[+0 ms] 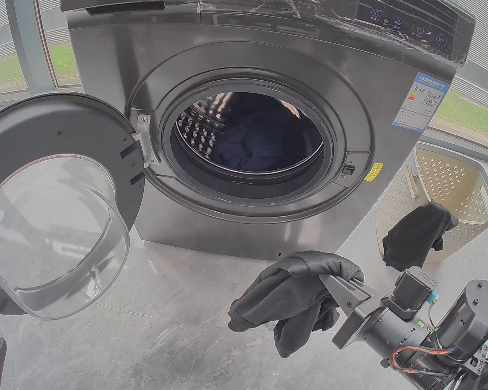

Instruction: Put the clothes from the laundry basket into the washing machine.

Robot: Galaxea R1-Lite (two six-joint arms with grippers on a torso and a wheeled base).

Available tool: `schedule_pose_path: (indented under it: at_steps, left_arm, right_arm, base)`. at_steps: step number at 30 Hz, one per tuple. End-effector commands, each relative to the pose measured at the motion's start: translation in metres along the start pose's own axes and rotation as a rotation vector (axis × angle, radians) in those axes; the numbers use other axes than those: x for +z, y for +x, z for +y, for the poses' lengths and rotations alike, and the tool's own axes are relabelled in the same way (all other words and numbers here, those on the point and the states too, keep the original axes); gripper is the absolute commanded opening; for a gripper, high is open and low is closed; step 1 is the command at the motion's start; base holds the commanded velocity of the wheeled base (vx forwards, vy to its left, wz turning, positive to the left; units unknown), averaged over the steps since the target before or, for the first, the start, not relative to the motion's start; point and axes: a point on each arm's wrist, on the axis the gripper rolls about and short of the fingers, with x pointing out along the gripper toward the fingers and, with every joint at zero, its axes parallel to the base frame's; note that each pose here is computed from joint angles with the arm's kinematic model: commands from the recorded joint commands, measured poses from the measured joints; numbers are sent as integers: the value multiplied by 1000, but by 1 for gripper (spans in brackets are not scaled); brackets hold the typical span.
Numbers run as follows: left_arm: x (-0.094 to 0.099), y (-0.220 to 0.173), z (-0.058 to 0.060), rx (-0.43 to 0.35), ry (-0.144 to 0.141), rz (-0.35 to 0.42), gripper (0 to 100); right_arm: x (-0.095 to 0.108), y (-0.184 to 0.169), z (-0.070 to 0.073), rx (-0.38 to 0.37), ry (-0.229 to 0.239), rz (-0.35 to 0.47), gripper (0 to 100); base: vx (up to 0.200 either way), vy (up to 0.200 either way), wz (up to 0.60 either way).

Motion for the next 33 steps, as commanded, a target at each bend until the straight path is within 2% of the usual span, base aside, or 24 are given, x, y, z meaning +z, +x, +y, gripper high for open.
schedule_pose_path:
  at_steps: [1, 3, 7, 9, 12, 15, 21, 23, 24, 25, 26, 29, 32, 33]
  left_arm:
    - [-4, 0, 0, 1, -1, 1, 100]
    - [-4, 0, 0, 1, 4, 1, 100]
    - [-4, 0, 0, 4, 39, 0, 100]
    - [-5, 0, 0, 2, 42, 1, 100]
    - [-4, 0, 0, -10, 50, 0, 100]
    - [-5, 0, 0, -23, 35, -1, 100]
    - [-4, 0, 0, -27, 54, -7, 100]
    - [1, -1, -1, -37, 59, -41, 100]
    - [24, -7, -3, -75, 45, -148, 100]
    - [40, -11, -4, -109, 48, -201, 100]
    - [53, -12, -6, -138, 54, -211, 100]
    - [62, -1, -9, -256, 62, -130, 100]
    - [59, 22, -12, -366, 43, 42, 100]
    - [58, 31, -12, -391, 42, 95, 100]
  right_arm:
    - [-1, 1, 0, 1, -1, 4, 0]
    - [-1, 1, 3, 14, 0, 4, 0]
    - [-6, 14, 11, 38, -4, 6, 0]
    - [-8, 22, 13, 42, -4, -10, 0]
    - [-12, 46, 27, 74, 3, -68, 0]
    - [-12, 54, 35, 96, 8, -83, 0]
    - [-3, 60, 36, 100, 14, -124, 0]
    - [-5, 58, 37, 110, 9, -113, 0]
    - [-8, 58, 38, 117, 6, -104, 0]
    - [-9, 58, 40, 123, 3, -101, 0]
    - [-8, 59, 41, 127, 2, -107, 0]
    - [-9, 69, 44, 138, 0, -120, 0]
    - [-8, 76, 46, 143, -5, -138, 0]
    - [-7, 82, 46, 148, -13, -172, 0]
  base:
    - [0, 0, 0]
    - [0, 0, 0]
    - [0, 0, 0]
    - [0, 0, 0]
    - [0, 0, 0]
    - [0, 0, 0]
    - [0, 0, 0]
    - [0, 0, 0]
    - [0, 0, 0]
    - [0, 0, 0]
    - [0, 0, 0]
    - [0, 0, 0]
    - [0, 0, 0]
    - [0, 0, 0]
